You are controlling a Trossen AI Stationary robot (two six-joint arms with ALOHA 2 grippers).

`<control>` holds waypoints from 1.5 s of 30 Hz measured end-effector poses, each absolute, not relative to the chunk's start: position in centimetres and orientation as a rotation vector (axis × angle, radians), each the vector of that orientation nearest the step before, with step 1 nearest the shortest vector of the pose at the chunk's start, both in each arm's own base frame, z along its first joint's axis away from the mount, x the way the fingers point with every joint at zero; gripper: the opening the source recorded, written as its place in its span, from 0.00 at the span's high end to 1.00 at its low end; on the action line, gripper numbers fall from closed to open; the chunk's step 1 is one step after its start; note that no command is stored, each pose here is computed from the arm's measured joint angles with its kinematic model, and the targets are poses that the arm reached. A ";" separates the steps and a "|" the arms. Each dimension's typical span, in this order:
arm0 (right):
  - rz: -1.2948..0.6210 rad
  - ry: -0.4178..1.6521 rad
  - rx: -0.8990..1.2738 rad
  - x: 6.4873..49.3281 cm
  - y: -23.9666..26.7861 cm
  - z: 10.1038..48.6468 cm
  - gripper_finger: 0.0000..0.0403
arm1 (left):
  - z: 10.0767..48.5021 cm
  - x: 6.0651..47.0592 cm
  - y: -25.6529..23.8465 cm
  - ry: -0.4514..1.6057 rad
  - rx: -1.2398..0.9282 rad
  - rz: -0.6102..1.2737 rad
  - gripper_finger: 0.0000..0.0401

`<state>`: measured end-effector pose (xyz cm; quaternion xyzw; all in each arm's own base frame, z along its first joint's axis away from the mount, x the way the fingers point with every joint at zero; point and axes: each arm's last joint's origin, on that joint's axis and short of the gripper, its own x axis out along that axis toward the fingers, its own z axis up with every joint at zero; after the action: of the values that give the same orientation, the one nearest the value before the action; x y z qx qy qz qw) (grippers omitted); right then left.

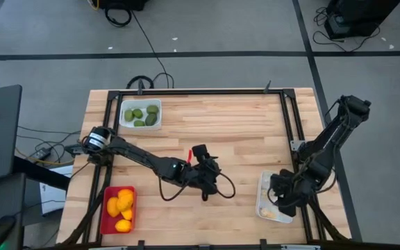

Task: Sort produce into baskets
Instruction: Adjust the white bin

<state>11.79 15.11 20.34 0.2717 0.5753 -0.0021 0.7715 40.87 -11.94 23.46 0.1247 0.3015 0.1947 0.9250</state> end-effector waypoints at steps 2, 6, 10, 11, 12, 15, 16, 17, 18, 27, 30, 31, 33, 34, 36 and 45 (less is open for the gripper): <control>0.033 1.173 0.574 12.2 15.1 20.7 0.50 | 23.7 41.0 -12.0 0.592 0.245 0.398 0.41; 0.007 0.985 0.516 13.4 14.5 21.4 0.50 | 24.7 41.0 -12.0 0.546 0.230 0.393 0.41; -0.064 0.948 0.459 15.0 13.3 21.0 0.50 | 26.4 40.6 -11.9 0.501 0.234 0.380 0.41; -0.073 0.954 0.443 15.4 13.0 20.9 0.50 | 26.9 40.4 -11.8 0.488 0.227 0.380 0.41; -0.080 0.963 0.427 15.8 12.7 20.7 0.50 | 27.2 40.3 -11.8 0.481 0.224 0.380 0.41; -0.108 0.974 0.374 17.0 12.0 20.0 0.50 | 27.7 40.0 -11.7 0.477 0.234 0.377 0.41; -0.116 0.987 0.356 17.4 11.7 19.7 0.50 | 27.7 40.1 -11.7 0.475 0.238 0.375 0.41; -0.119 1.004 0.342 17.7 11.5 19.4 0.50 | 27.7 40.1 -11.7 0.478 0.245 0.374 0.41; -0.113 1.024 0.333 18.0 11.3 19.1 0.50 | 27.7 40.0 -11.6 0.483 0.249 0.374 0.41; 0.006 1.284 0.440 18.3 11.7 17.3 0.51 | 27.1 39.9 -10.7 0.550 0.260 0.403 0.41; 0.026 1.283 0.442 18.0 12.3 17.7 0.51 | 27.1 39.9 -10.5 0.550 0.257 0.409 0.41; 0.039 1.274 0.443 17.9 12.6 18.0 0.51 | 27.1 39.9 -10.5 0.549 0.257 0.410 0.41; 0.069 1.245 0.437 17.8 13.1 18.8 0.51 | 27.1 40.0 -10.5 0.545 0.251 0.411 0.41; 0.083 1.227 0.433 17.7 13.4 19.2 0.51 | 27.1 40.0 -10.5 0.545 0.250 0.411 0.41; 0.120 1.200 0.435 17.4 14.0 19.9 0.51 | 27.1 39.9 -10.5 0.547 0.246 0.413 0.41; 0.107 1.157 0.431 17.6 14.8 19.7 0.51 | 26.8 39.7 -10.4 0.573 0.200 0.433 0.41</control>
<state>17.56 14.79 19.71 0.2022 0.5422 0.0500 0.8140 39.68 -10.41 26.76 0.0976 0.2800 0.2114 0.9313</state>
